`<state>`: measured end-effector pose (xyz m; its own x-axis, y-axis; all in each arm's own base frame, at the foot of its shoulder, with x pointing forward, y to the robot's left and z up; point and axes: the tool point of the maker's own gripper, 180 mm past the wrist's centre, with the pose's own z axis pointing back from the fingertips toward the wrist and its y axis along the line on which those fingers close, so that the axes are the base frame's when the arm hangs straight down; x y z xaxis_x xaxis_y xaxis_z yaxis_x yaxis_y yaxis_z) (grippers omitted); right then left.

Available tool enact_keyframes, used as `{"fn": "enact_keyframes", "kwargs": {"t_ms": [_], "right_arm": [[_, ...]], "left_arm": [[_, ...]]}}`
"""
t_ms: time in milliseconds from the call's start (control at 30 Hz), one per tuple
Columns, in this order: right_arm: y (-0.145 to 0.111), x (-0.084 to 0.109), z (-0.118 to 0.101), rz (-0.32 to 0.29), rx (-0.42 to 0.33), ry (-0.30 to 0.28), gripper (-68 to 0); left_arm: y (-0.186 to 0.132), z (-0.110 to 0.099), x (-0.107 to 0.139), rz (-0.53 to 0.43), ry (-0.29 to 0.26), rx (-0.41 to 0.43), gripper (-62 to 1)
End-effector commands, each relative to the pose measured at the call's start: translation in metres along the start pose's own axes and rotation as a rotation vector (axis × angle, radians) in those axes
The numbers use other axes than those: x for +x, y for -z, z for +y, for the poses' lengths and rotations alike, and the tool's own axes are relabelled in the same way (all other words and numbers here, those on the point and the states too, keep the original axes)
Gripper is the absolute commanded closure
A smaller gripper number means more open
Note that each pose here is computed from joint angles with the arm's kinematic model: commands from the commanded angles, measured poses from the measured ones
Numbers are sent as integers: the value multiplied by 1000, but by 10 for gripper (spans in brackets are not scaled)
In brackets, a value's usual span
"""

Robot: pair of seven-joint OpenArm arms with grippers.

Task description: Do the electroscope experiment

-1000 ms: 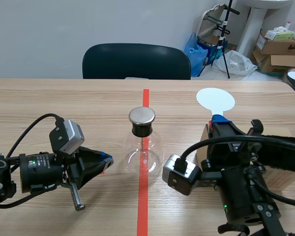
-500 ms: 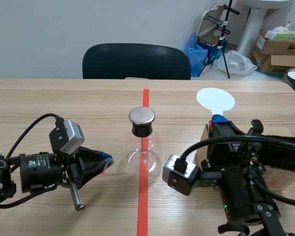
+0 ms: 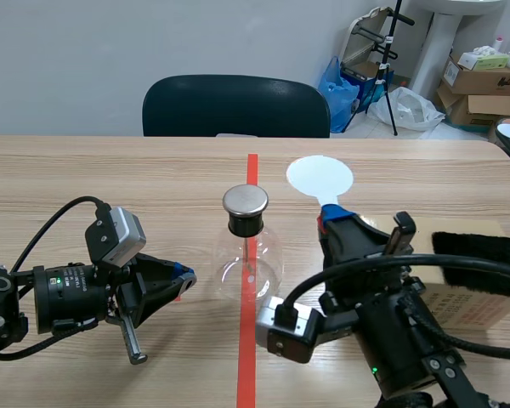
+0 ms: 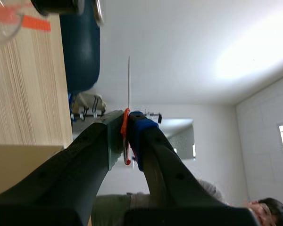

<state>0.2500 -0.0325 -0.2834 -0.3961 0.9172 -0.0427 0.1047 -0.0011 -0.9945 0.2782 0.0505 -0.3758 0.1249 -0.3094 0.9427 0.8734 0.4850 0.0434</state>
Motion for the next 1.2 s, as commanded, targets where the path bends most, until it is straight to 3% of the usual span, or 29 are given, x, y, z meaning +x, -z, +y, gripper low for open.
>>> {"fn": "enact_keyframes", "kwargs": {"t_ms": [0,233,500,733,1167], "right_arm": [[4,3,-8,-32,-32,-13,-10],[2,26,-8,-160,-31,-16,-10],[-1,42,-7,-245,-30,-18,-10],[-3,49,-7,-287,-30,-18,-10],[-3,49,-7,-289,-30,-18,-10]], "left_arm": [[2,3,12,-41,4,3,-41],[2,3,12,-41,4,3,-41],[2,3,12,-41,4,3,-41],[2,3,12,-41,4,3,-41],[2,3,12,-41,4,3,-41]]}}
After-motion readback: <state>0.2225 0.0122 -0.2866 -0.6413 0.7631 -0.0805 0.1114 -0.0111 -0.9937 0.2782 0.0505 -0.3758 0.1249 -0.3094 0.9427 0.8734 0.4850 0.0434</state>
